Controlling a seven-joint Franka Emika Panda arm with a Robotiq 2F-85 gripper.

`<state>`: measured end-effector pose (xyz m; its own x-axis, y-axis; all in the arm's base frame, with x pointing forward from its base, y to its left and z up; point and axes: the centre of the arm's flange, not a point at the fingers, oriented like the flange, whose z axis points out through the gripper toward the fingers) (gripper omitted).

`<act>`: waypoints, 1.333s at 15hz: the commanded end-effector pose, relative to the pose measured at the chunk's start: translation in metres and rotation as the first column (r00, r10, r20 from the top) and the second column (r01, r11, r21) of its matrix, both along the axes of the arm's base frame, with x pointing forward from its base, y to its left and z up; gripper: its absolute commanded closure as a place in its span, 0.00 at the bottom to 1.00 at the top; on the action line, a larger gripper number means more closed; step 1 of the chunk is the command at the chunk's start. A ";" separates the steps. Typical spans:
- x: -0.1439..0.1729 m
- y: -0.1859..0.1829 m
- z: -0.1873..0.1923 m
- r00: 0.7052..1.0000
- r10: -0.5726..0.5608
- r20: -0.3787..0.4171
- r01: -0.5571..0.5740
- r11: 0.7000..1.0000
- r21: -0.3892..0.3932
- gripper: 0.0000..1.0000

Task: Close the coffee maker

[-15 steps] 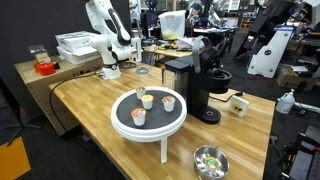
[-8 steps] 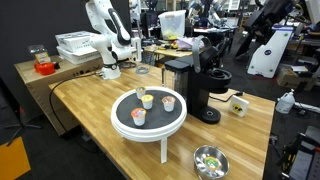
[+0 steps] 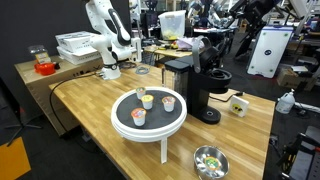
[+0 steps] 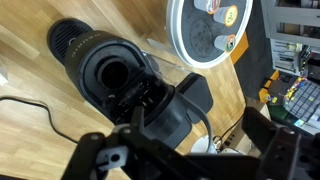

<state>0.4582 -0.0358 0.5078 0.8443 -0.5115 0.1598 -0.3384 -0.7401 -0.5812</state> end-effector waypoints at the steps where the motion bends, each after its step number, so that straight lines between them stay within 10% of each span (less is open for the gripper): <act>1: 0.000 0.000 0.000 1.000 0.000 0.000 0.000 1.000 0.000 0.00; 9: 0.006 0.003 -0.002 1.000 -0.004 -0.019 0.005 0.999 0.032 0.00; 13: 0.023 0.004 0.017 0.983 -0.179 0.048 0.180 0.984 -0.010 0.00; 20: 0.048 0.023 0.039 0.861 -0.502 0.083 0.495 0.864 0.092 0.00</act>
<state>0.4931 -0.0202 0.5443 0.5560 -0.8071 0.1987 -0.5292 -0.5281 -0.6641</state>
